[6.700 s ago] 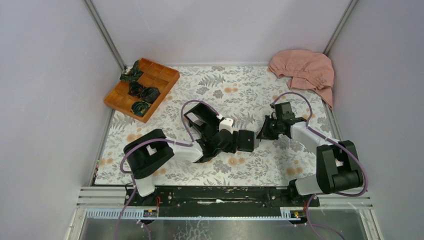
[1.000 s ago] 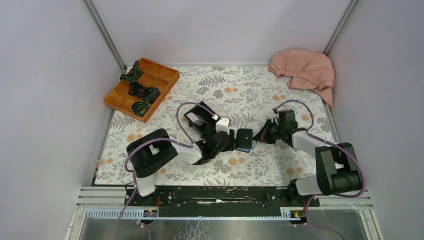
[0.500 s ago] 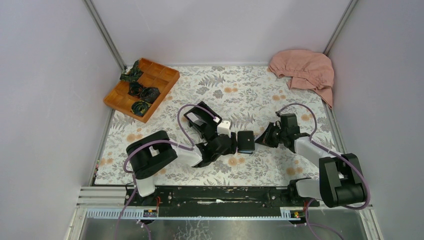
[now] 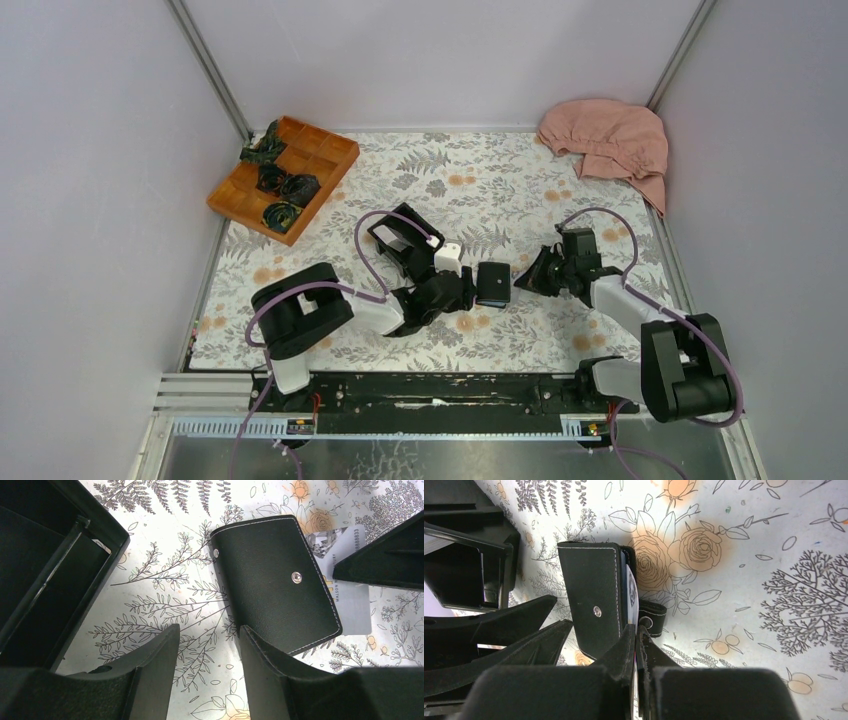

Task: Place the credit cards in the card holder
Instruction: Open the card holder at the center of the board.

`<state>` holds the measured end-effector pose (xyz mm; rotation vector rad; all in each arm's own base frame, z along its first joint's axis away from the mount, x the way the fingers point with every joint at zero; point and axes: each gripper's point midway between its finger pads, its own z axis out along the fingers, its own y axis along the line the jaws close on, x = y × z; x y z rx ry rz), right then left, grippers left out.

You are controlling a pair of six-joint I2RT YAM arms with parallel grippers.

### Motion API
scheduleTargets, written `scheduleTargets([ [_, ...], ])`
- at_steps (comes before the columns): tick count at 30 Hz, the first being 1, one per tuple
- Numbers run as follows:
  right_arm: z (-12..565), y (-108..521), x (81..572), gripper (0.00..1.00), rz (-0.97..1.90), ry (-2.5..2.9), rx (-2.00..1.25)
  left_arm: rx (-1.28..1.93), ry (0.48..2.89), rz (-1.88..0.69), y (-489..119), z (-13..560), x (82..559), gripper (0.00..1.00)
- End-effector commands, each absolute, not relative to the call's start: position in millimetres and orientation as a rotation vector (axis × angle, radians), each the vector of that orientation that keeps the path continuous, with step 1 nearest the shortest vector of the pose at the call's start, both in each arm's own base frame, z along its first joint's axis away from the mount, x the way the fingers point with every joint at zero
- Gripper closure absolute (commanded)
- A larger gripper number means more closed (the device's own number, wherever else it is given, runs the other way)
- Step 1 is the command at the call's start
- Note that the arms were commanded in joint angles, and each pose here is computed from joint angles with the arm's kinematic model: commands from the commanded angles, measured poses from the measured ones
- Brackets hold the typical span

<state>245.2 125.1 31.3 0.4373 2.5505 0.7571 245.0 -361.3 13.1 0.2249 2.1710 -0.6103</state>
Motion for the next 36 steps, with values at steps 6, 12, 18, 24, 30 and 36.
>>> scheduleTargets([
  [6,1,126,235,1.0,0.759,2.614,0.51,0.434,2.579,-0.319,-289,-86,169,0.45],
  [12,3,132,240,1.0,0.816,2.583,0.538,0.431,2.591,-0.315,-287,-87,165,0.45],
  [18,8,144,247,1.0,0.898,2.547,0.527,0.428,2.604,-0.294,-283,-90,161,0.45],
  [24,29,159,258,1.0,1.003,2.467,0.443,0.424,2.618,-0.269,-279,-93,159,0.45],
  [30,58,160,264,1.0,0.999,2.416,0.359,0.412,2.621,-0.232,-270,-92,158,0.45],
  [36,75,165,266,1.0,1.015,2.396,0.313,0.372,2.621,-0.213,-262,-90,156,0.45],
])
